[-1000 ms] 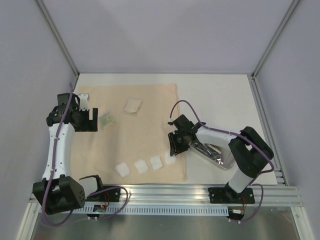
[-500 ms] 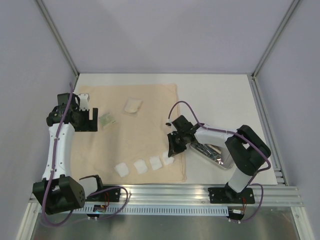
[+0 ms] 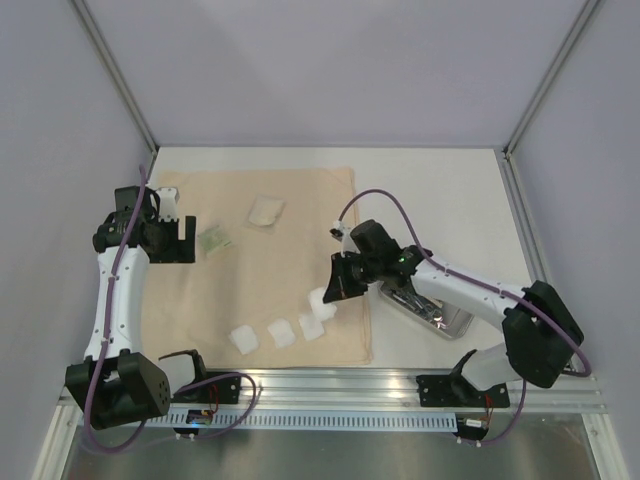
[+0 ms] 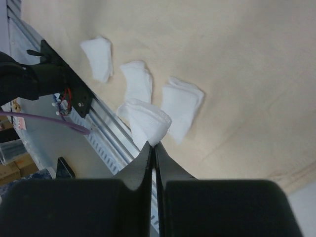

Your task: Prepare the surgical pack

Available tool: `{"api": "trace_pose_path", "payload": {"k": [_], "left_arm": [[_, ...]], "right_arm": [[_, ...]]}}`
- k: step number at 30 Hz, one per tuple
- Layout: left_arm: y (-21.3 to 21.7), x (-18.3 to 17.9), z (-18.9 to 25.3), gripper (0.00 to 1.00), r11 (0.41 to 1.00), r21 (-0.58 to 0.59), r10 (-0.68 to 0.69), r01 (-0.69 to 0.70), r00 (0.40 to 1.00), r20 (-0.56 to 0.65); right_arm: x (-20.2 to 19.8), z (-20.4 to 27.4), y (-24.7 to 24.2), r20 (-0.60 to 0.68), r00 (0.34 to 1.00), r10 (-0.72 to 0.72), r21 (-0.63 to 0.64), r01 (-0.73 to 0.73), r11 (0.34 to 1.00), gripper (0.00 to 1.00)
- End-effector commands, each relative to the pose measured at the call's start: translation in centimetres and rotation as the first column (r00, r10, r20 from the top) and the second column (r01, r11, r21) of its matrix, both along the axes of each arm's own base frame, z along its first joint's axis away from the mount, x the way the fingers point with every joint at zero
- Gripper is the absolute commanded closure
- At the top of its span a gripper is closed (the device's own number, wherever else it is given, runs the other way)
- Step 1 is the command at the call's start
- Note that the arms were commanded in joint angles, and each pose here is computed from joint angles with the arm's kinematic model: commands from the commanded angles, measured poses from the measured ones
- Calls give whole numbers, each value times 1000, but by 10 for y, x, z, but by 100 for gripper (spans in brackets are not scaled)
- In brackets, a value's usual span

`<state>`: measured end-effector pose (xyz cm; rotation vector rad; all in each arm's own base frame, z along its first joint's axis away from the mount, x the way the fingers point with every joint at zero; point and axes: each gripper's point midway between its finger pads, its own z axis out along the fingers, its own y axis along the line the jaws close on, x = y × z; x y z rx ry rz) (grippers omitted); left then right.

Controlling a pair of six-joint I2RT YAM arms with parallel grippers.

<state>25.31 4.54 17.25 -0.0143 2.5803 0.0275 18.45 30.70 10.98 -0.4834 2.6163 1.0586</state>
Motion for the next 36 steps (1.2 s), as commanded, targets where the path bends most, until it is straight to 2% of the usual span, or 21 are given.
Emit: {"api": "trace_pose_path", "payload": {"k": [1, 4, 11, 23, 26, 27, 30, 36], "left_arm": [[0, -1, 7, 6, 1000, 5, -20, 20, 999, 29], [-1, -2, 8, 6, 1000, 6, -20, 20, 999, 32], [-1, -3, 10, 6, 1000, 8, -22, 22, 999, 43], [0, -3, 7, 6, 1000, 10, -20, 19, 999, 36], [0, -3, 8, 6, 1000, 10, -20, 19, 999, 38], [-1, -3, 7, 6, 1000, 8, -19, 19, 999, 35], [0, -2, 7, 6, 1000, 8, -20, 20, 999, 35], [0, -2, 6, 6, 1000, 10, -20, 19, 999, 35]], "right_arm": [[-15, 14, 26, -63, 998, 23, 116, -16, 993, 99], [-16, 2, 39, -118, 992, 32, 137, -15, 990, 99], [-10, -21, 51, -156, 987, 43, 128, -23, 992, 99], [-17, -75, 44, -260, 965, 25, 5, -25, 1000, 99], [-12, -71, 41, -225, 974, 24, -21, -30, 999, 88], [-9, -70, 39, -200, 980, 17, -40, -26, 999, 79], [-3, -63, 30, -154, 988, 0, -91, -14, 996, 67], [-12, -69, 16, -176, 984, -19, -146, -7, 989, 63]]}}
